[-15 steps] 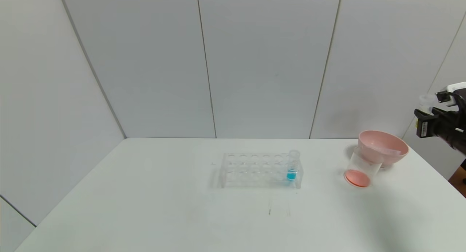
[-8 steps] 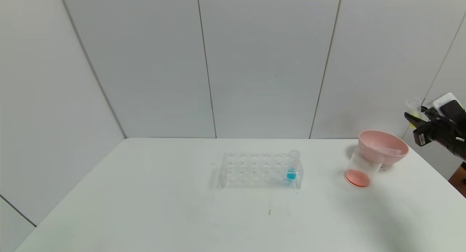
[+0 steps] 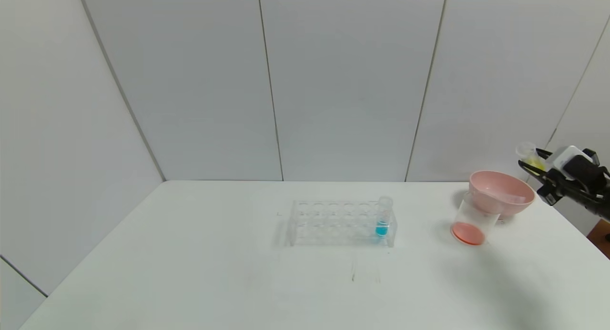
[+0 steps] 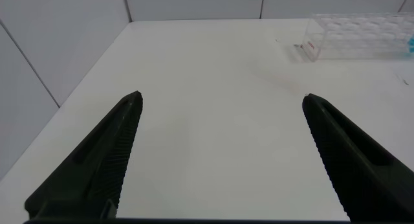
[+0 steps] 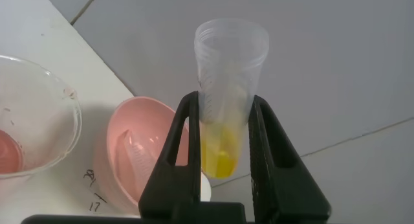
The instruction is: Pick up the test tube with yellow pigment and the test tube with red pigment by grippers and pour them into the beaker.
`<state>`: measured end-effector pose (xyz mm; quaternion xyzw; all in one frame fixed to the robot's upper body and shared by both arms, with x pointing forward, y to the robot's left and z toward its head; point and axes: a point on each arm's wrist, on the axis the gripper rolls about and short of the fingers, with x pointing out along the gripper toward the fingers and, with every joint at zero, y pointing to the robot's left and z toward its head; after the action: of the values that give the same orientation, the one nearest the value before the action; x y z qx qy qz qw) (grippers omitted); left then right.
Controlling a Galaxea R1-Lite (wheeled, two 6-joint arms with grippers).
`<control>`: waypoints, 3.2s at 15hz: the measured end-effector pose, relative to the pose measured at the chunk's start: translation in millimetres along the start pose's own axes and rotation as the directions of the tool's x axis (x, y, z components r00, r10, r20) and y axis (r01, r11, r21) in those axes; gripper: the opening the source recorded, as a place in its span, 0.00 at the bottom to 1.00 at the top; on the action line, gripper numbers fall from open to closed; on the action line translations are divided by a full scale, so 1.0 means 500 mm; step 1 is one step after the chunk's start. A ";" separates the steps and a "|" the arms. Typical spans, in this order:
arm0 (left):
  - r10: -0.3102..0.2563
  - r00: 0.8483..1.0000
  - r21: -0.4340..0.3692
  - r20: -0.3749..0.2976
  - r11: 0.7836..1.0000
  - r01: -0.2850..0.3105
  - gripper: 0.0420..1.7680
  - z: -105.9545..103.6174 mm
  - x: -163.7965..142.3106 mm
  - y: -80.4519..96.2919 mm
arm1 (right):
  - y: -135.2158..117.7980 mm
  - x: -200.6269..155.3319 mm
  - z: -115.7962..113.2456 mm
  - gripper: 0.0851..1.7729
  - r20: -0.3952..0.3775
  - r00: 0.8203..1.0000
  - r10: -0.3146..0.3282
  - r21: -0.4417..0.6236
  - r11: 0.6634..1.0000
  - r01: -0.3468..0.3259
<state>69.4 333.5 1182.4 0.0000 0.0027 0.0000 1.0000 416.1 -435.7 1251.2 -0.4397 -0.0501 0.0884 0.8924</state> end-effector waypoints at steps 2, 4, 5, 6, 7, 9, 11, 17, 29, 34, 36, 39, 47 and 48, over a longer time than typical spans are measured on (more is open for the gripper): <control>0.000 1.000 0.000 0.000 1.000 0.000 1.00 0.000 0.000 0.000 | 0.001 -0.001 -0.001 0.24 0.017 1.000 0.018 -0.086 0.996 -0.017; 0.000 1.000 0.000 0.000 1.000 0.000 1.00 0.000 0.000 0.000 | 0.006 -0.001 -0.003 0.24 0.033 0.999 0.040 -0.169 0.985 -0.034; 0.000 1.000 0.000 0.000 1.000 0.000 1.00 0.000 0.000 0.000 | 0.010 -0.002 -0.005 0.24 0.033 0.998 0.048 -0.200 0.979 -0.041; 0.000 1.000 0.000 0.000 1.000 0.000 1.00 0.000 0.000 0.000 | 0.014 -0.003 -0.005 0.24 0.030 0.998 0.055 -0.223 0.974 -0.047; 0.000 1.000 0.000 0.000 1.000 0.000 1.00 0.000 0.000 0.000 | 0.020 -0.004 -0.006 0.24 0.027 0.998 0.064 -0.239 0.969 -0.056; 0.000 1.000 0.000 0.000 1.000 0.000 1.00 0.000 0.000 0.000 | 0.033 -0.007 -0.010 0.24 0.014 0.996 0.084 -0.281 0.957 -0.076; 0.000 1.000 0.000 0.000 1.000 0.000 1.00 0.000 0.000 0.000 | 0.041 -0.008 -0.014 0.24 0.006 0.996 0.094 -0.335 0.938 -0.087; 0.000 1.000 0.000 0.000 1.000 0.000 1.00 0.000 0.000 0.000 | 0.053 0.006 -0.006 0.24 -0.044 0.996 0.083 -0.483 0.871 -0.094; 0.000 1.000 0.000 0.000 1.000 0.000 1.00 0.000 0.000 0.000 | 0.044 0.037 0.018 0.24 -0.055 0.998 0.039 -0.600 0.798 -0.064; 0.000 1.000 0.000 0.000 1.000 0.000 1.00 0.000 0.000 0.000 | 0.044 0.037 0.017 0.24 -0.056 0.998 0.040 -0.599 0.798 -0.066; -0.001 1.000 0.000 0.000 1.000 0.001 1.00 0.000 0.000 0.000 | 0.044 0.036 0.015 0.24 -0.061 0.997 0.039 -0.604 0.794 -0.068; 0.000 1.000 0.000 0.000 1.000 0.000 1.00 0.000 0.000 0.000 | 0.042 0.035 0.014 0.24 -0.062 0.997 0.036 -0.616 0.785 -0.067; 0.000 1.000 0.000 0.000 1.000 0.000 1.00 0.000 0.000 0.000 | 0.039 0.032 0.012 0.24 -0.066 0.997 0.031 -0.640 0.766 -0.066; 0.000 1.000 0.000 0.000 1.000 0.000 1.00 0.000 0.000 0.000 | 0.039 0.031 0.011 0.24 -0.066 0.997 0.030 -0.648 0.759 -0.066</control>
<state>69.4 333.5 1182.4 0.0000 0.0027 0.0000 1.0000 428.3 -416.7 1239.3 -0.7247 -0.0433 0.0770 0.6833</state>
